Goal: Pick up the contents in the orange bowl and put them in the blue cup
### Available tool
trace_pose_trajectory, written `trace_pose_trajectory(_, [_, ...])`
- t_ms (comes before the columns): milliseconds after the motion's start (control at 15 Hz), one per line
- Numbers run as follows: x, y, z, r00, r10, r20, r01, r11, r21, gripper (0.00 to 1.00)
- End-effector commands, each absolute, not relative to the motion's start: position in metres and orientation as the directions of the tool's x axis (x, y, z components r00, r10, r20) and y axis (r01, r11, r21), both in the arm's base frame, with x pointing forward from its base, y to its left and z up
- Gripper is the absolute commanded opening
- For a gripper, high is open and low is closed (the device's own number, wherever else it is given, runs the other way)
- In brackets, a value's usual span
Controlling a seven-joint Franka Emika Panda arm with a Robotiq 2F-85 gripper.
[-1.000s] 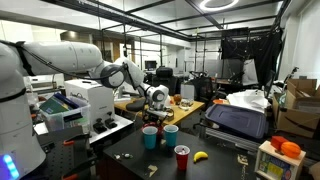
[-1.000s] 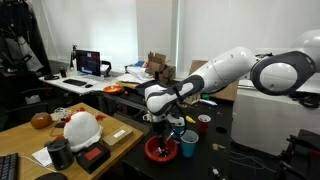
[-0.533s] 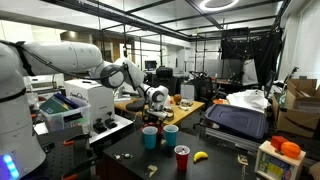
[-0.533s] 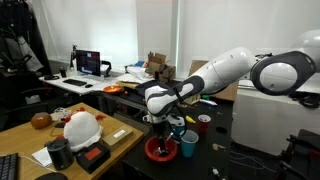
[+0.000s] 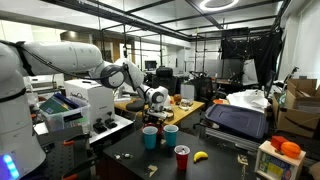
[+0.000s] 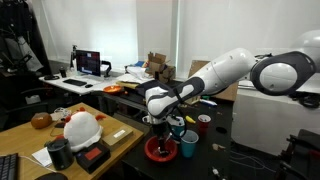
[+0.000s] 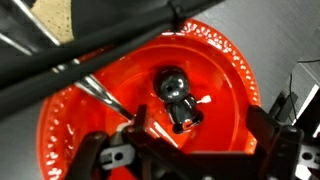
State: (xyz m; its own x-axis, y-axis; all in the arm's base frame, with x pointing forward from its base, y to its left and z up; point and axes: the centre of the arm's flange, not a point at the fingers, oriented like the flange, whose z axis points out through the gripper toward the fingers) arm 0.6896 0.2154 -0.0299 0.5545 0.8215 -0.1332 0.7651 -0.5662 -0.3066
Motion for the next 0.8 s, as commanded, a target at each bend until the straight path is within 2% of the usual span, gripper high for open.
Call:
trace_pose_trajectory(0, [0.688, 0.211, -0.036, 0.528, 0.842, -0.109, 0.789, -0.534, -0.304, 1.00])
trace_pose_trajectory(733, [0.698, 0.192, -0.036, 0.463, 0.883, -0.078, 0.823, -0.461, -0.332, 1.00])
